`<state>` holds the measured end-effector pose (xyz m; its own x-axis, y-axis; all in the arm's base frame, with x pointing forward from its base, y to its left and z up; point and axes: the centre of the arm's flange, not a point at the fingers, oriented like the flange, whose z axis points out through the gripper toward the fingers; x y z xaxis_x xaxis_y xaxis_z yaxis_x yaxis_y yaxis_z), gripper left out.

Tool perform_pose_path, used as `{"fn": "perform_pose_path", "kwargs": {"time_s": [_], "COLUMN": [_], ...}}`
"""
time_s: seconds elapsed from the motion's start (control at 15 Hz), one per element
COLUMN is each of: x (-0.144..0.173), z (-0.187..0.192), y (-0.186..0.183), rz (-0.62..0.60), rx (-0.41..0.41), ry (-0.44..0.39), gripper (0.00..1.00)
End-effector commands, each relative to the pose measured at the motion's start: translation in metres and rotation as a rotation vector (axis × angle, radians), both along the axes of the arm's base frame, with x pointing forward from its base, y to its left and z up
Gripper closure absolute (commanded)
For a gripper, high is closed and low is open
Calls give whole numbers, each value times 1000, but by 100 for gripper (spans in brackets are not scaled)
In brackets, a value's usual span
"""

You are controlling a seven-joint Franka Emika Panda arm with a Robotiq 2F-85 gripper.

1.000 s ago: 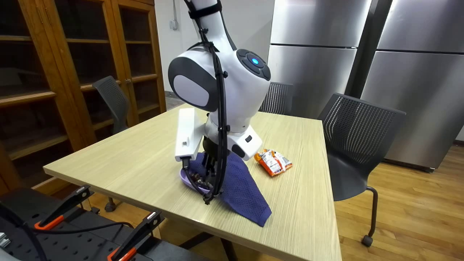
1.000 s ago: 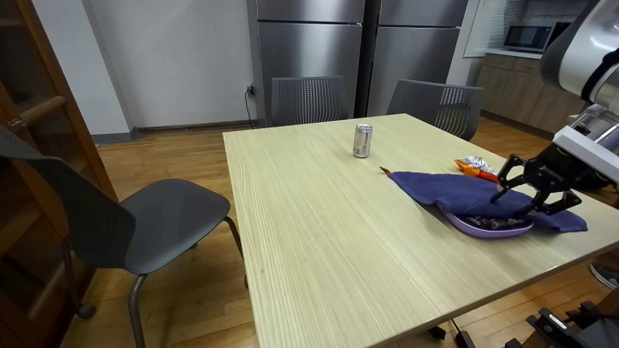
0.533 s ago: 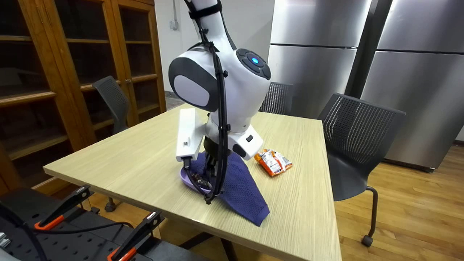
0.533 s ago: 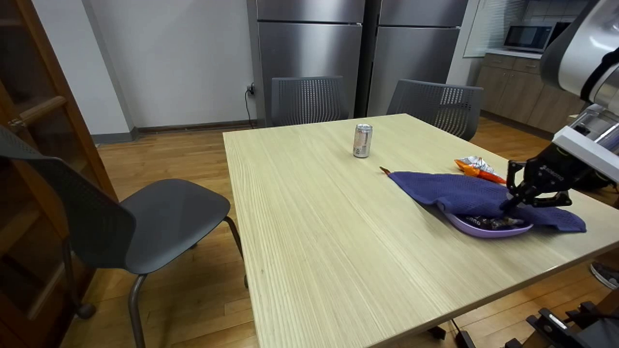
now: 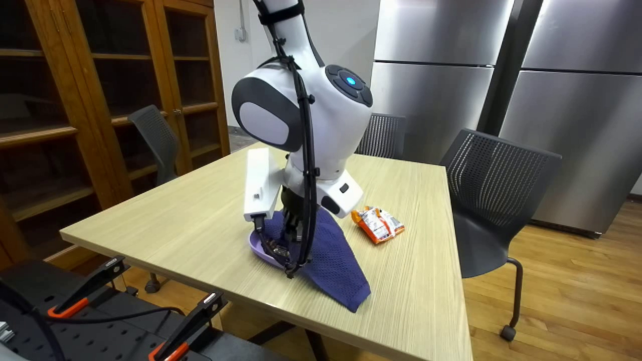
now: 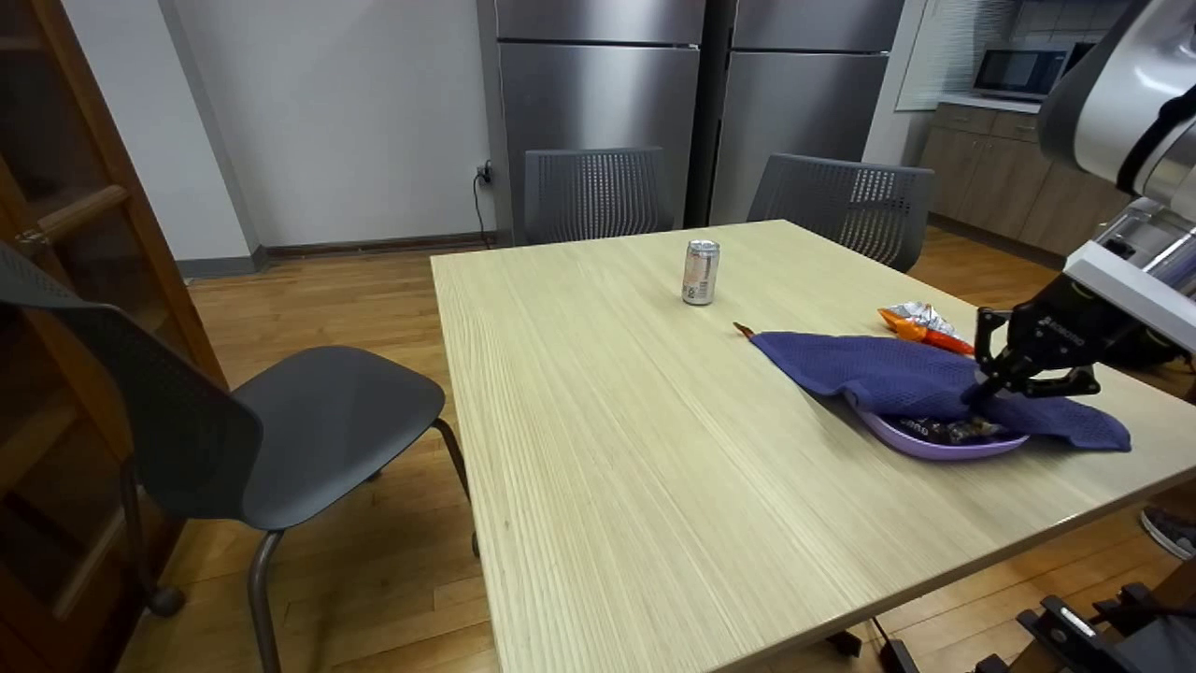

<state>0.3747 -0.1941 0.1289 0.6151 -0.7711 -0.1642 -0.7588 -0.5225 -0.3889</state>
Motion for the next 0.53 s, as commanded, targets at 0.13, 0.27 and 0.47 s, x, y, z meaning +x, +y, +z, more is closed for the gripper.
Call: {"fn": "perform_pose_path", "kwargs": {"time_s": [0.13,0.27,0.47], "x": [2,1,-2], "z": [36,42,49], "y": [11,13,13], "rz": [68,83,80], "rx": [-25,-36,-49], "ry": [-3,17,61], "gripper": [100,100,100]}}
